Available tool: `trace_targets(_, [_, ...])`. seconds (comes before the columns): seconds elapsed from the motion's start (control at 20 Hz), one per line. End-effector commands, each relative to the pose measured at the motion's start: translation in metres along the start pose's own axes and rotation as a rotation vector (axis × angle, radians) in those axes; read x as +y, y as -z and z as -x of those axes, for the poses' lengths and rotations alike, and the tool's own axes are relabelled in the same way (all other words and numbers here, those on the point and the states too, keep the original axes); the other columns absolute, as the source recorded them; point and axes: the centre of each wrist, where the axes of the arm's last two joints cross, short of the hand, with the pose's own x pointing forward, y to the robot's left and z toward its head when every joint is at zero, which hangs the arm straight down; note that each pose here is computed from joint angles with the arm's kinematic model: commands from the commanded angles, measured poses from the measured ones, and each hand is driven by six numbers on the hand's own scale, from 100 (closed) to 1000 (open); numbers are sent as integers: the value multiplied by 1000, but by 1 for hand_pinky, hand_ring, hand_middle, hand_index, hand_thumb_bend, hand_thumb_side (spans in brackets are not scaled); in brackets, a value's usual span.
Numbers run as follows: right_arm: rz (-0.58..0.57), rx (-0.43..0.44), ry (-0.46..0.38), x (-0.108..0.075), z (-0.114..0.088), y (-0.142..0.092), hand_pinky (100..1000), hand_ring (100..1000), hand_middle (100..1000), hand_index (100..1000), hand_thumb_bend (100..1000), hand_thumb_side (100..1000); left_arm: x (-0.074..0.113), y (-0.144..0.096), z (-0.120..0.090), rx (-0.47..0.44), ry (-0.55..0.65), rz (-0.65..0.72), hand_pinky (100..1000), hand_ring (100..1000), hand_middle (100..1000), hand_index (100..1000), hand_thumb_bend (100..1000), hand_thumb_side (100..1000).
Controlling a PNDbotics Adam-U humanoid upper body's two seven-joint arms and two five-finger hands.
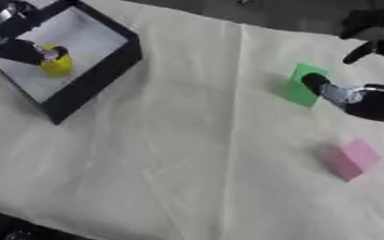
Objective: Pick up the objects with one hand, pass them to the other hand, and then place them into the box on the other side of the table.
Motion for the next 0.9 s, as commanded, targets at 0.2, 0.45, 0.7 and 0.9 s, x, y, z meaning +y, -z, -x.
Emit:
trace_targets(0.2, [28,-23,-34,-12,-7,2,509,870,564,680,615,100,24,-4,8,16,25,-83,848,699,653,780,374,224])
trace_targets(0.45, [34,53,-115,-25,-6,0,518,879,581,703,626,113,41,-22,-4,-55,-121,-189,864,661,627,746,100,264])
trace_targets(0.7, [-12,211,-170,-38,-1,-11,533,900,616,740,658,181,51,-49,-21,-199,-271,-275,860,648,624,753,100,404])
trace_targets(0.9, [-66,297,-217,-46,3,-21,571,912,661,777,627,286,48,-65,-28,-282,-357,-279,868,653,626,757,100,435])
